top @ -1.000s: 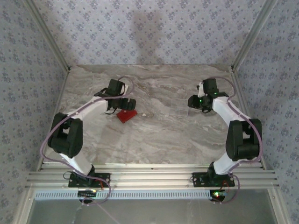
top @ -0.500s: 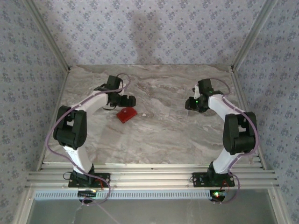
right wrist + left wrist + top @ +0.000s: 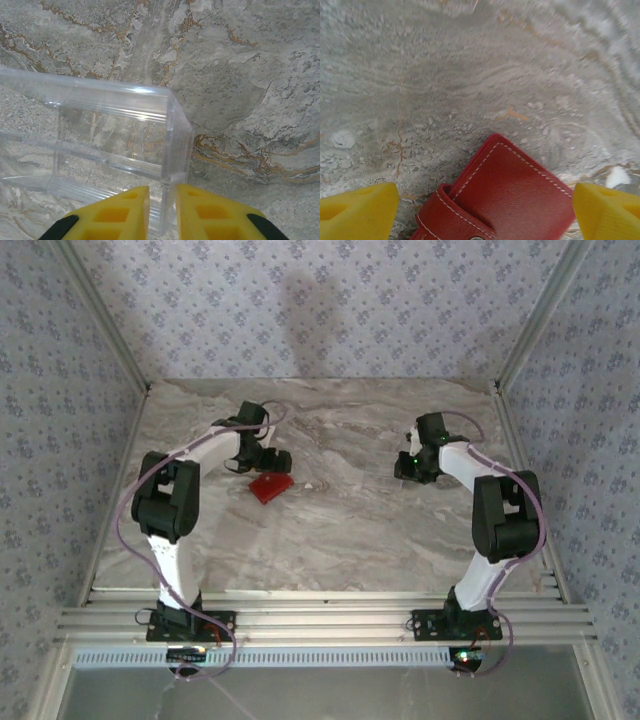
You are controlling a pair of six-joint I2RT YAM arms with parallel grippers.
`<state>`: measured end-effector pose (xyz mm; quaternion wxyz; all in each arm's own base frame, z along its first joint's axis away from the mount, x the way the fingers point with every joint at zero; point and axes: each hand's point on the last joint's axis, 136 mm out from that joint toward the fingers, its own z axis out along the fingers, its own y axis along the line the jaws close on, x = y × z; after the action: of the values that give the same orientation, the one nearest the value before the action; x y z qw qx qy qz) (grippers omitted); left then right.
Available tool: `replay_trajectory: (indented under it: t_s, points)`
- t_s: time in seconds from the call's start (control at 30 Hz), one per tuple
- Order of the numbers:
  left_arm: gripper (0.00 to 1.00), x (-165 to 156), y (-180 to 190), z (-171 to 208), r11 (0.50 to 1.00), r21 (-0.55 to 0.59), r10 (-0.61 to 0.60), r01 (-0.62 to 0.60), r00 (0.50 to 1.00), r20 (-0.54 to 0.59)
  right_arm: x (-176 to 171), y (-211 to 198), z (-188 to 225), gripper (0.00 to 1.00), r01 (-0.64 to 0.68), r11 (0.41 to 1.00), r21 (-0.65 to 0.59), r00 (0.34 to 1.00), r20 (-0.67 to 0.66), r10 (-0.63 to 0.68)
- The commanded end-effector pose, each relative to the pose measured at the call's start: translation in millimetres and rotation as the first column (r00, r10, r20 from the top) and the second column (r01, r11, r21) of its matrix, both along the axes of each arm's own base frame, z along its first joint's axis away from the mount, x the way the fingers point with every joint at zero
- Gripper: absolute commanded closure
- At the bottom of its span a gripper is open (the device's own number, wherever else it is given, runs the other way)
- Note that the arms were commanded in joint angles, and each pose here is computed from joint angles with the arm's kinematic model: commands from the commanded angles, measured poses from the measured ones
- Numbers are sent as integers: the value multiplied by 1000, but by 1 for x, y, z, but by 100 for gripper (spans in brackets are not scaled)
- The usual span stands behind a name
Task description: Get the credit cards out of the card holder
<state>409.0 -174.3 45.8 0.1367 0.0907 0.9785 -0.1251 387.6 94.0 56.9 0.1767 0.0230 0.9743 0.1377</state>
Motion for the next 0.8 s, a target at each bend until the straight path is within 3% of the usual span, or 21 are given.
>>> replay_trajectory:
  t_s: [0.0, 0.4, 0.77]
  points:
    - [10, -5, 5, -7, 999, 44, -29, 31, 998, -48, -1, 1, -3, 80, -12, 999, -30, 1000, -22, 12]
    - [18, -53, 3, -23, 992, 93, -70, 86, 984, -165, 5, 23, 6, 86, -44, 998, -51, 999, -12, 43]
    - [23, -107, 5, -23, 999, 43, 42, -33, 974, -223, 10, 70, 16, 88, -55, 996, -73, 998, -13, 54]
